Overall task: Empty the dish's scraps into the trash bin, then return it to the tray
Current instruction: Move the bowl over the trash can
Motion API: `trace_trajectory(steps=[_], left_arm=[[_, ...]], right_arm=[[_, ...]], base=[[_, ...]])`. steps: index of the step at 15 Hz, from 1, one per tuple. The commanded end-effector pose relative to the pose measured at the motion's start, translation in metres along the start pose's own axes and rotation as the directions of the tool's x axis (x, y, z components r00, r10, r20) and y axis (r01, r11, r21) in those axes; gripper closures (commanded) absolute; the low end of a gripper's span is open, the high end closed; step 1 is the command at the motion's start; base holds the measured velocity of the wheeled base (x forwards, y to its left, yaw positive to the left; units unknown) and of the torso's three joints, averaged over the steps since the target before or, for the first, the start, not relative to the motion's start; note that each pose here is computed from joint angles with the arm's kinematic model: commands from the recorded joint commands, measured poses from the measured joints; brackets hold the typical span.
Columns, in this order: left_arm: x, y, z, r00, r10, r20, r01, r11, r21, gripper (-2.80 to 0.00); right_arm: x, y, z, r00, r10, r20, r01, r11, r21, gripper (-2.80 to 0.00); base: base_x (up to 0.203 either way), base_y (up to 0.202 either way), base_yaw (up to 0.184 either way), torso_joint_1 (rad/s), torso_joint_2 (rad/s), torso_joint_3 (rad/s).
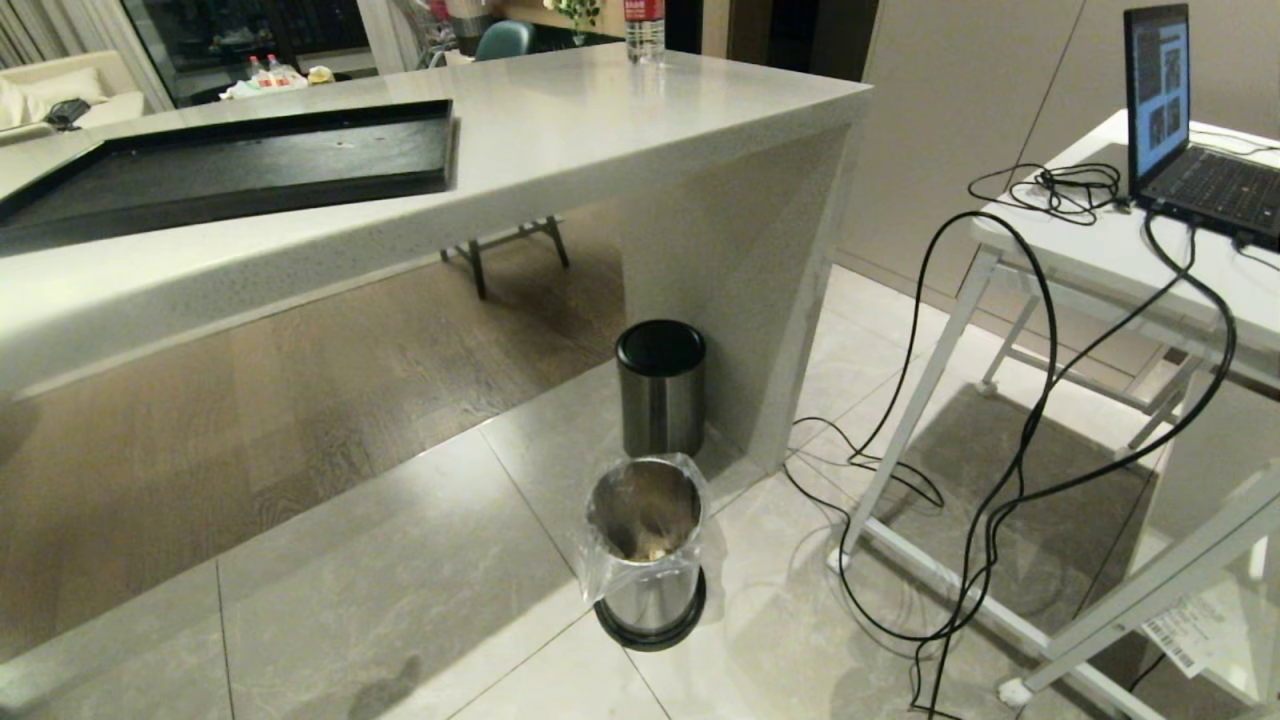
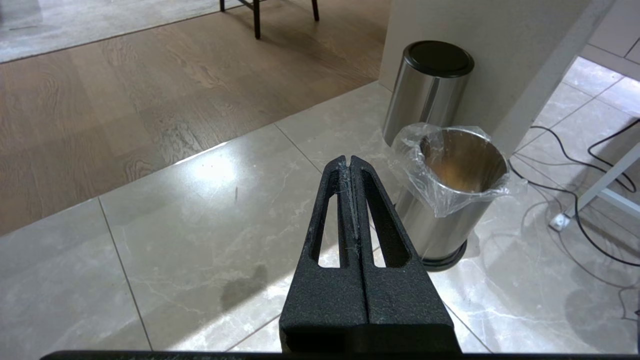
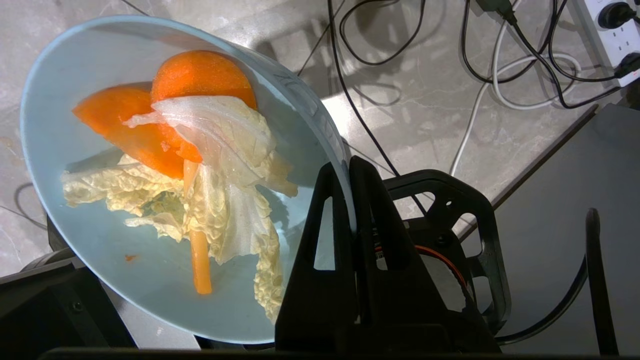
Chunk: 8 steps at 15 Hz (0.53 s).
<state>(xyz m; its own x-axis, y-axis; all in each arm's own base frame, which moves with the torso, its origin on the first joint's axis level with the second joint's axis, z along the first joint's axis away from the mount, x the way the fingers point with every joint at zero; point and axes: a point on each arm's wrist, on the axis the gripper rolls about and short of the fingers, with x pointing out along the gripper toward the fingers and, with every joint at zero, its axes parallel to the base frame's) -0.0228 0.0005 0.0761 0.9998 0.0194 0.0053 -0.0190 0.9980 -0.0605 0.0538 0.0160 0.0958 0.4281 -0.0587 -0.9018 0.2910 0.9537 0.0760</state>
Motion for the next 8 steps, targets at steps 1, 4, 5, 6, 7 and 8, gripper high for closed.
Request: trace_trajectory(steps=[1, 4, 5, 6, 7, 8], left_arm=[[0.0001, 0.0, 0.0001, 1.0, 0.001, -0.001, -0.001, 1.0, -0.001, 0.0], [0.0001, 0.0, 0.0001, 1.0, -0.001, -0.001, 0.001, 1.0, -0.001, 0.0], [0.0001, 0.0, 0.0001, 1.0, -0.001, -0.001, 0.001, 1.0, -0.001, 0.0], [0.0001, 0.0, 0.0001, 1.0, -0.002, -0.001, 0.002, 1.0, -0.001, 0.0], [0.0001, 0.0, 0.0001, 1.0, -0.002, -0.001, 0.002, 1.0, -0.001, 0.0], [0.0001, 0.0, 0.0001, 1.0, -0.002, -0.001, 0.002, 1.0, -0.001, 0.0]], right_arm=[[0.0002, -0.0002, -0.0003, 1.0, -0.004, -0.003, 0.004, 1.0, 0.003, 0.0], [0.0002, -0.0002, -0.0003, 1.0, -0.004, -0.003, 0.004, 1.0, 0.003, 0.0], [0.0002, -0.0002, -0.0003, 1.0, -0.004, -0.003, 0.004, 1.0, 0.003, 0.0], [0.0002, -0.0002, -0.0003, 1.0, -0.004, -0.003, 0.004, 1.0, 0.003, 0.0], [0.0002, -0.0001, -0.0002, 1.0, -0.003, -0.002, 0.003, 1.0, 0.003, 0.0], [0.0002, -0.0001, -0.0002, 1.0, -0.003, -0.002, 0.003, 1.0, 0.003, 0.0]], base=[[0.0, 0.0, 0.0, 0.0, 0.0, 0.0], [0.0, 0.0, 0.0, 0.0, 0.0, 0.0], [0.0, 0.0, 0.0, -0.002, 0.01, -0.044], [0.0, 0.0, 0.0, 0.002, 0.0, -0.104], [0.0, 0.0, 0.0, 0.005, 0.0, -0.146], [0.0, 0.0, 0.0, 0.007, 0.0, -0.173]])
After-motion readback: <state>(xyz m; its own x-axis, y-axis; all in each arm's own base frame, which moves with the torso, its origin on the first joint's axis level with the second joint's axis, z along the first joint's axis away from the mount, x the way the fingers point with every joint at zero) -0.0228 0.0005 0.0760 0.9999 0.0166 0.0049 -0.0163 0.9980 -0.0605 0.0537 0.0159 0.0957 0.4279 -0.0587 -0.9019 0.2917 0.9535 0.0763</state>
